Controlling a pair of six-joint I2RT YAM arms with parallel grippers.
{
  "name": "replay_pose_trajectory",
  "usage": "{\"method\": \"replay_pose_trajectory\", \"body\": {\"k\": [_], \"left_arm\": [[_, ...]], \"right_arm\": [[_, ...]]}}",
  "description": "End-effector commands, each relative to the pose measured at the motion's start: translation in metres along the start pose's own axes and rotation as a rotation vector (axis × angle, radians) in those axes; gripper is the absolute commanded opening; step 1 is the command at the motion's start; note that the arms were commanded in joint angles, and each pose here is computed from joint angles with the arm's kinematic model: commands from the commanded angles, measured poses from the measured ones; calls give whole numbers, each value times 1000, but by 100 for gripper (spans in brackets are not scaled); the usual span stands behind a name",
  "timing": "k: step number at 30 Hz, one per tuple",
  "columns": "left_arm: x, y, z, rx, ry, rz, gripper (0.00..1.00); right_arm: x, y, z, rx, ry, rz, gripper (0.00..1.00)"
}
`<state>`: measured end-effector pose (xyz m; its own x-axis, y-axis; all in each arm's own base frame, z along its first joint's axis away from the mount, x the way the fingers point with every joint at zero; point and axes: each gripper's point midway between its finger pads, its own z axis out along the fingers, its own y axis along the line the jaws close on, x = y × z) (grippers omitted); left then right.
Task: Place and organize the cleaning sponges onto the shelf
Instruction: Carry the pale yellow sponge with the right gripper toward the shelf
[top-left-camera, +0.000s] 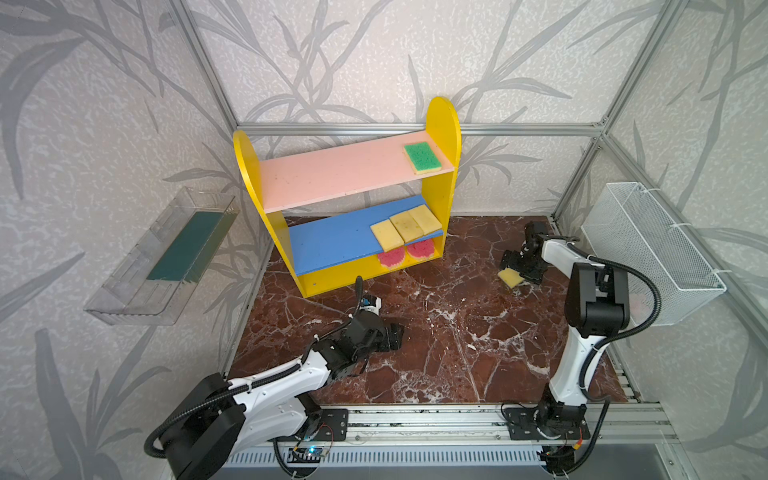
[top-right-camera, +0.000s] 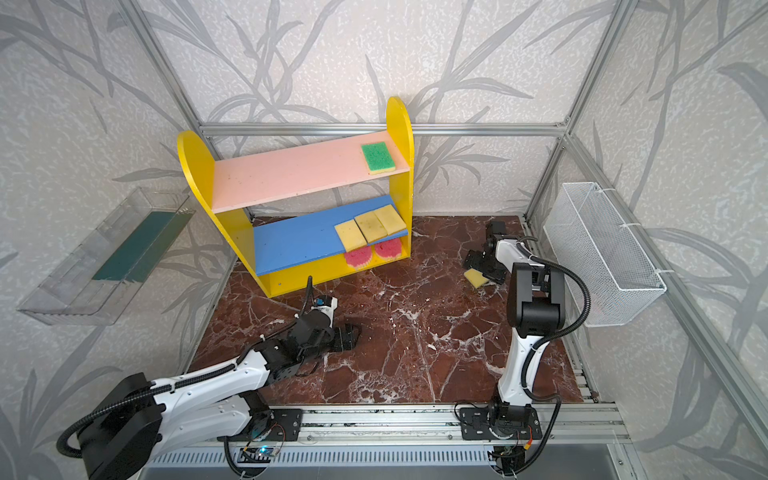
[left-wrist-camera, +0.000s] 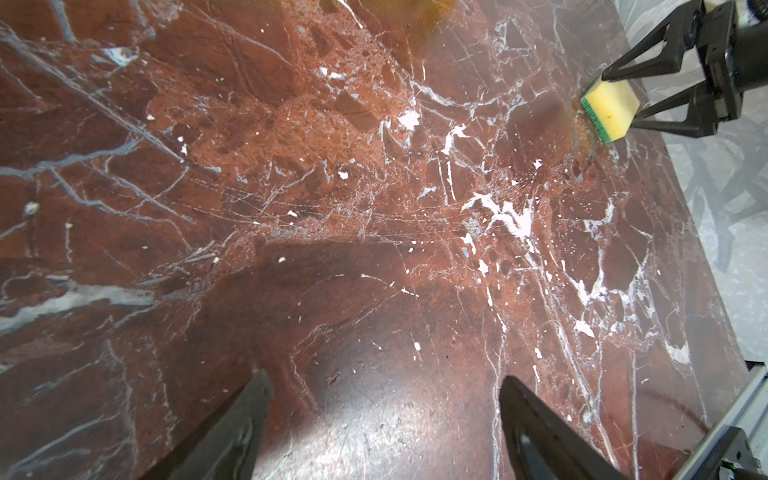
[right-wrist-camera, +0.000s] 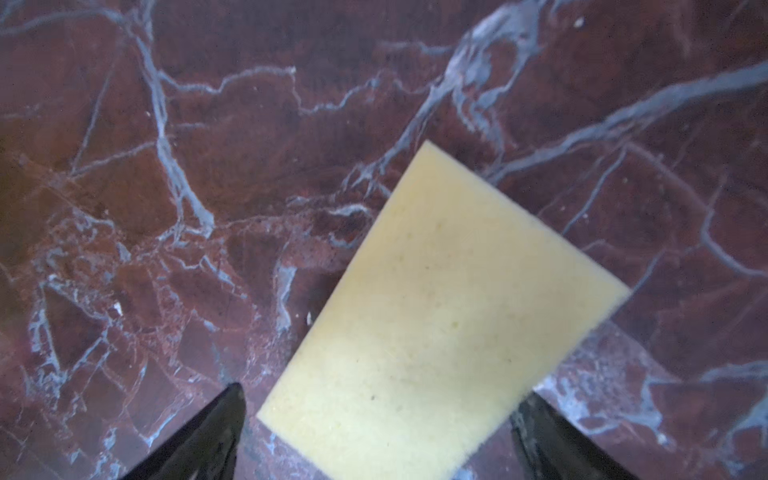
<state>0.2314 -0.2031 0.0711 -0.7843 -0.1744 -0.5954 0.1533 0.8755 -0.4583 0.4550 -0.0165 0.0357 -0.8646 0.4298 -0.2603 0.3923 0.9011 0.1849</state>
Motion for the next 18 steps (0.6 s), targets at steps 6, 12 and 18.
{"method": "replay_pose_trajectory", "body": {"k": [6,12,18], "left_arm": [[-6,-1,5,-25,2,-3,88],[-6,-3,7,-19,7,-4,88],[-4,-7,7,-3,23,-6,88]], "right_arm": [[9,13,13,66,48,-93,96],[20,20,9,97,40,-150,92],[38,14,5,147,59,-196,92]]}}
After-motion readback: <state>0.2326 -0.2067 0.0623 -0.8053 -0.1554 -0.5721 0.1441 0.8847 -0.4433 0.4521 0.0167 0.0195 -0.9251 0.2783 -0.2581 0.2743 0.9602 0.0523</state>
